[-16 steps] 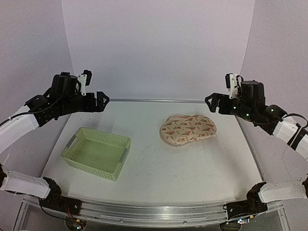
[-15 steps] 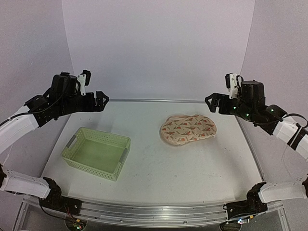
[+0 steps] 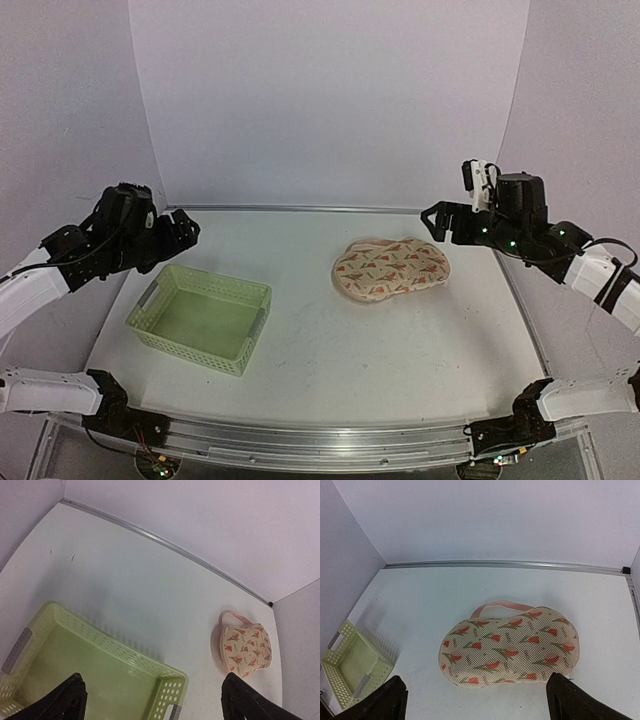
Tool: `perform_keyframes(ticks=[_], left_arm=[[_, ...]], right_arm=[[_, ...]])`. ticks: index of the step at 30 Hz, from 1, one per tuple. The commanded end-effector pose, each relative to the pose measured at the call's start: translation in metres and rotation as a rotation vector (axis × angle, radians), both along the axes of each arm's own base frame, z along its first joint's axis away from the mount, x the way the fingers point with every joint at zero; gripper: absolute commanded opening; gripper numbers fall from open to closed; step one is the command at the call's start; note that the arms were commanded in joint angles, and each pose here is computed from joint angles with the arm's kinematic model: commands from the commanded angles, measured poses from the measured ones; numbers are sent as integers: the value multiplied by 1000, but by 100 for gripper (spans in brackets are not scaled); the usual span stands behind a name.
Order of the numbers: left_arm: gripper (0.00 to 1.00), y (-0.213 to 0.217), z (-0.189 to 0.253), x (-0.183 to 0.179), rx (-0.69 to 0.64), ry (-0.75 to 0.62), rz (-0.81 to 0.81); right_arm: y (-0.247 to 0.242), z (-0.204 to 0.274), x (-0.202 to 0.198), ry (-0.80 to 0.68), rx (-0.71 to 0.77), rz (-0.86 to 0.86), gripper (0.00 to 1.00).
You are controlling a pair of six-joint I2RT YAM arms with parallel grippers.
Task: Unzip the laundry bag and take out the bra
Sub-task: Pick up the bin from the center of the board.
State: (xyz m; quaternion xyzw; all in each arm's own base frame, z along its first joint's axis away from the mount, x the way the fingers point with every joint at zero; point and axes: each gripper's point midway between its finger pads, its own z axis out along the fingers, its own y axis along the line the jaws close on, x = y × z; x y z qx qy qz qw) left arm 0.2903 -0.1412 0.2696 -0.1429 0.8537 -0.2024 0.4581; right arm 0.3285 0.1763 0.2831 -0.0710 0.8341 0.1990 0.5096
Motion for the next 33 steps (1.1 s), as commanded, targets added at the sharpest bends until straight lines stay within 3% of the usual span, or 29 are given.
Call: perform_keyframes(ticks=[1,13,17,26,33], left_arm=[[93,14,-27,-11,-131,122,157],[91,47,-96,-85,-222,541,422],[99,50,-102,-102,-279,588,452],[99,65,-136,-133,-249,723,554],[99,51,-149,-120,-245,743,542]], right_arm=[[5,5,1,-23,29,15,98],[5,-15,2,7,18,10,98],[8,-22,3,18,19,17,98],[9,-27,0,11,31,28,98],[4,-37,-4,18,14,22,98]])
